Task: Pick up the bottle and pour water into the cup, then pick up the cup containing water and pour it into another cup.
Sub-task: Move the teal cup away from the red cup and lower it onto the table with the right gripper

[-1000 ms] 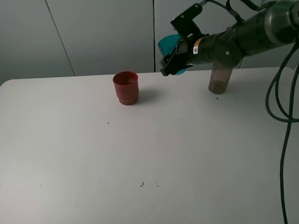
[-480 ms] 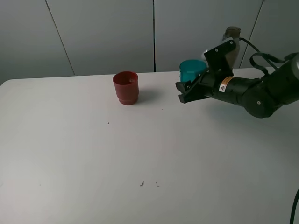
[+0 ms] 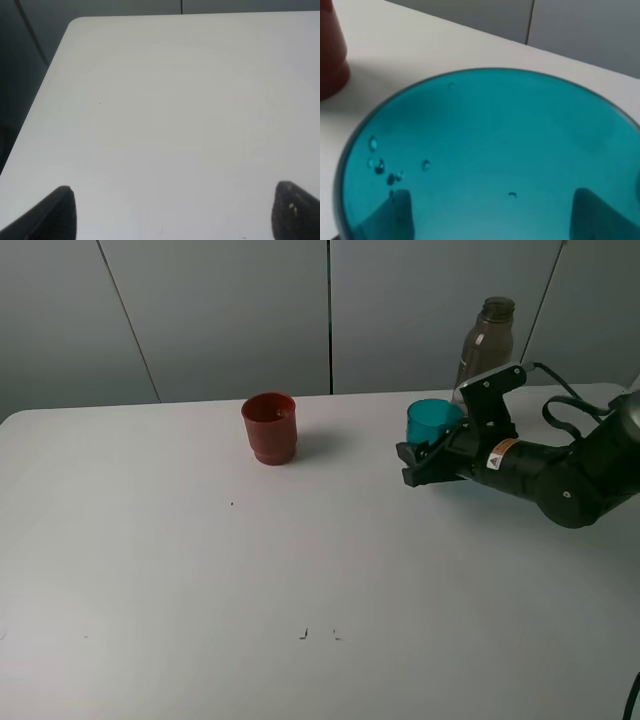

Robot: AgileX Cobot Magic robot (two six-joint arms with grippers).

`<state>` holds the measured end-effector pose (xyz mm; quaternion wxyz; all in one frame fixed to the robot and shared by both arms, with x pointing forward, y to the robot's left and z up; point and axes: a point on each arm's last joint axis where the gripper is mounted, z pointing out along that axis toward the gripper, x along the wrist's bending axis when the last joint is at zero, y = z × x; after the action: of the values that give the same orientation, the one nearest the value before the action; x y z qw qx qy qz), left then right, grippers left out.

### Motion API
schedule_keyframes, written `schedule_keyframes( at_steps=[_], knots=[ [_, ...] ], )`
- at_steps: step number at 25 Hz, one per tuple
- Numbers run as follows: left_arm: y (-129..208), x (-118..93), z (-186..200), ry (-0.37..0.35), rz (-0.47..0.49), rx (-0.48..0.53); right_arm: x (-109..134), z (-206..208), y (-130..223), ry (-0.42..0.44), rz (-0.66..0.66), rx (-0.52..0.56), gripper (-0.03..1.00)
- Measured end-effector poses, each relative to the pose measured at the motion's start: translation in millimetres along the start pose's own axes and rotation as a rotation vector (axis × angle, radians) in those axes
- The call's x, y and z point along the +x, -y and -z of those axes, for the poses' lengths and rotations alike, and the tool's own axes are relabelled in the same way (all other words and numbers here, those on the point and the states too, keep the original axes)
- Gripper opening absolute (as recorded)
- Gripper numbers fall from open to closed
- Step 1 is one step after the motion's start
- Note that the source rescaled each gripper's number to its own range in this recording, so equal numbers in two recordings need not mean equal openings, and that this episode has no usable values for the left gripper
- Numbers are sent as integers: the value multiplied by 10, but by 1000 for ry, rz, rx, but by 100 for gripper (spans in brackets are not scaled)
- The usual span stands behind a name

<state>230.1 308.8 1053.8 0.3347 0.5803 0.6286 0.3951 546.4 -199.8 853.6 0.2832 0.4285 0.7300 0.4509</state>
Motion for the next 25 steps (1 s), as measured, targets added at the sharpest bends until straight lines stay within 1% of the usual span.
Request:
schedule_keyframes(
  at_steps=[6, 13, 25],
  knots=[
    [0, 0, 0, 0, 0, 0, 21, -77, 148, -11, -51, -83, 7],
    [0, 0, 0, 0, 0, 0, 34, -115, 268, -18, -64, -83, 7],
    [0, 0, 0, 0, 0, 0, 38, -127, 331, -19, -67, -54, 7]
  ],
)
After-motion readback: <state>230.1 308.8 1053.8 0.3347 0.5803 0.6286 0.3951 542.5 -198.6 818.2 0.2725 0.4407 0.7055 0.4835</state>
